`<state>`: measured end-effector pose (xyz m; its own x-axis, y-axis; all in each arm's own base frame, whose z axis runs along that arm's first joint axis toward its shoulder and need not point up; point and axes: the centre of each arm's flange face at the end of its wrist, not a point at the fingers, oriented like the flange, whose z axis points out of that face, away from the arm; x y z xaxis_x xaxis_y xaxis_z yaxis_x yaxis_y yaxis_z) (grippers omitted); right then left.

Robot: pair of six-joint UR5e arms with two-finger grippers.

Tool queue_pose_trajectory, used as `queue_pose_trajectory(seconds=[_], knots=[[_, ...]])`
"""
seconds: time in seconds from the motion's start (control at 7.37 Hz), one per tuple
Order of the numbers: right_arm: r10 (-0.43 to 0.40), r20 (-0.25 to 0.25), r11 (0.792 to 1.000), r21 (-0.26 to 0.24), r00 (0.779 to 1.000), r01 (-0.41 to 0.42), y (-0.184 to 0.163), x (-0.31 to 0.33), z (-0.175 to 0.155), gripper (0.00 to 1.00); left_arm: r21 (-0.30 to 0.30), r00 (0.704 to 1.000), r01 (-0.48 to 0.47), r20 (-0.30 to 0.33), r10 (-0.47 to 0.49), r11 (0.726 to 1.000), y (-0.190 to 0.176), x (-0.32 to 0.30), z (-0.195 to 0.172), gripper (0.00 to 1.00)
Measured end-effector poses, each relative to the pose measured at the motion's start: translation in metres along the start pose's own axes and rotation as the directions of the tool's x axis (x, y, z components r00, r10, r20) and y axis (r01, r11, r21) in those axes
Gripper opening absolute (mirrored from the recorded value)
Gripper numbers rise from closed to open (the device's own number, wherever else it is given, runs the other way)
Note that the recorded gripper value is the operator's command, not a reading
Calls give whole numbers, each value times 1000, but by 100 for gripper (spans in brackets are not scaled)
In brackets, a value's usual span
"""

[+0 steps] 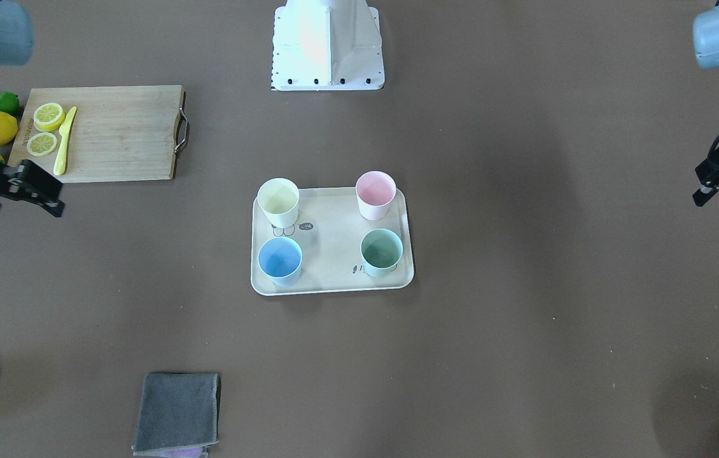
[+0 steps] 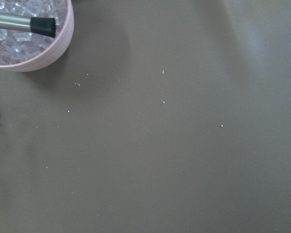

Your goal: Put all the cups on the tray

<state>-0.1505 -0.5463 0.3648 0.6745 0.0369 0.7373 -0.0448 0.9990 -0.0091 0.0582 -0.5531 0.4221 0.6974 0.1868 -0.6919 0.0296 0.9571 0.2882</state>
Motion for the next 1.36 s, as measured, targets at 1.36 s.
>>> queue_pose_trajectory(seconds=[1.36], knots=[[4, -73, 998, -66, 997, -9, 76, 349, 4, 100, -39, 981, 183, 73, -180, 982, 97, -208, 15, 98]])
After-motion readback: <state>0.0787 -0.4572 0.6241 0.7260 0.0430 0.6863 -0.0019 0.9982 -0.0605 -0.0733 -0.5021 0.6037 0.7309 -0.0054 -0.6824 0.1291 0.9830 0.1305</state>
